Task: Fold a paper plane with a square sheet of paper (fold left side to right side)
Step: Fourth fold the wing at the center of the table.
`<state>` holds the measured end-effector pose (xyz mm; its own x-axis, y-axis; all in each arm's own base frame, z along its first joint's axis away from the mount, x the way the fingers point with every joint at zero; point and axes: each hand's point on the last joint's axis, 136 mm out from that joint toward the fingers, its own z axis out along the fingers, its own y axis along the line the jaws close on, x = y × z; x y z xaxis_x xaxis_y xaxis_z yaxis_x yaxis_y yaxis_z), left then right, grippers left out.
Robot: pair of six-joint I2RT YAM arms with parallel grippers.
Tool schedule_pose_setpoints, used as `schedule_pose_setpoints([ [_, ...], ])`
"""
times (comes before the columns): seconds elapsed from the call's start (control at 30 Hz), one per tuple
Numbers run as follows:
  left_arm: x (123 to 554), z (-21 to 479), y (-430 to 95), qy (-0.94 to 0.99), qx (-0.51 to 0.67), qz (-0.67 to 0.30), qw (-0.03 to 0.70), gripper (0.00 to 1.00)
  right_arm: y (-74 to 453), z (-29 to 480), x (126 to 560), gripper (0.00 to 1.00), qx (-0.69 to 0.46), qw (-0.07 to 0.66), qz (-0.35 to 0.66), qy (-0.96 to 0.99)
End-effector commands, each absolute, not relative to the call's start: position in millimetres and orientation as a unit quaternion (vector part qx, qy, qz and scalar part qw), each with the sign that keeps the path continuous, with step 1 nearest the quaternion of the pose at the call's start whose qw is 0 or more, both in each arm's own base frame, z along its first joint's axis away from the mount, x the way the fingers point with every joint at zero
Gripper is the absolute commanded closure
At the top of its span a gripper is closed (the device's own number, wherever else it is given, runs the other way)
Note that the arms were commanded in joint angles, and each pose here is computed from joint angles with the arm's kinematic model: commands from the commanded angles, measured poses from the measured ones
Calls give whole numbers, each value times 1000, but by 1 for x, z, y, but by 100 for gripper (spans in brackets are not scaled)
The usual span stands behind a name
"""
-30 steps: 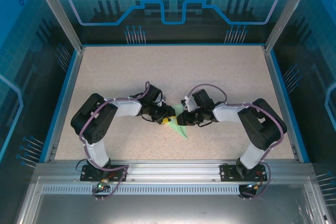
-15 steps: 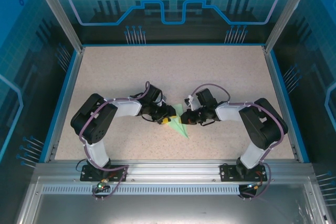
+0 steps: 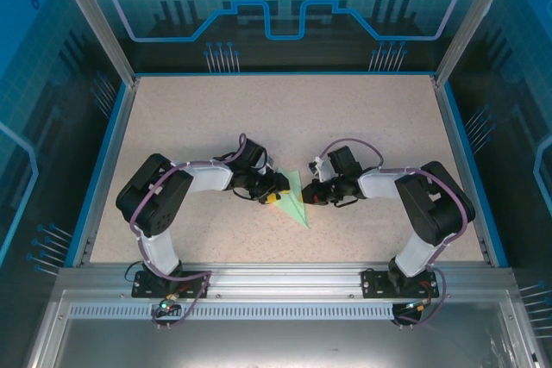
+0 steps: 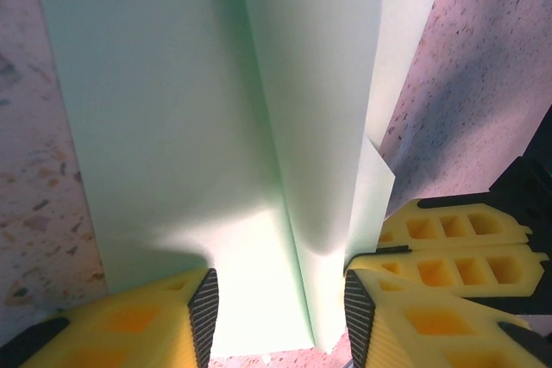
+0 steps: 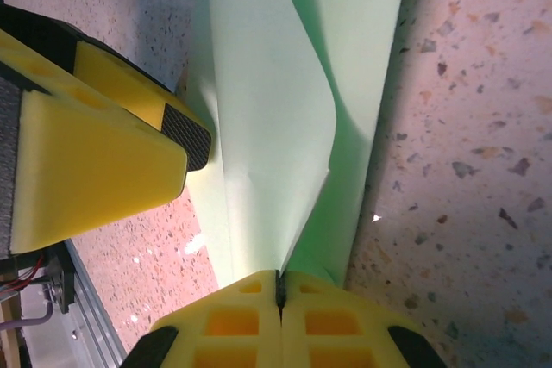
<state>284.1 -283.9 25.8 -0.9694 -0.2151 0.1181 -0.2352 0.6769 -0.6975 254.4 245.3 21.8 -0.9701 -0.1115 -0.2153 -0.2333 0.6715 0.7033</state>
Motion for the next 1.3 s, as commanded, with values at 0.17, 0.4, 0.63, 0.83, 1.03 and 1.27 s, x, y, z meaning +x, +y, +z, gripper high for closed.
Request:
schedule_pose_setpoints([
  [0.17,276,8,-279,-928,120,352,21,53,240,21,259,98,-103,73,380,916],
  [0.4,277,8,-279,-928,119,351,20,53,240,17,259,98,-103,68,378,918],
  [0.63,278,9,-280,-928,117,352,20,53,240,12,259,97,-103,60,371,921],
  [0.83,278,9,-280,-928,117,352,21,53,240,7,259,97,-103,54,366,923],
  [1.03,278,12,-280,-928,114,354,18,52,236,1,256,97,-100,43,355,928],
  [1.27,284,35,-282,-928,93,361,-4,55,231,-6,250,97,-96,26,338,936],
])
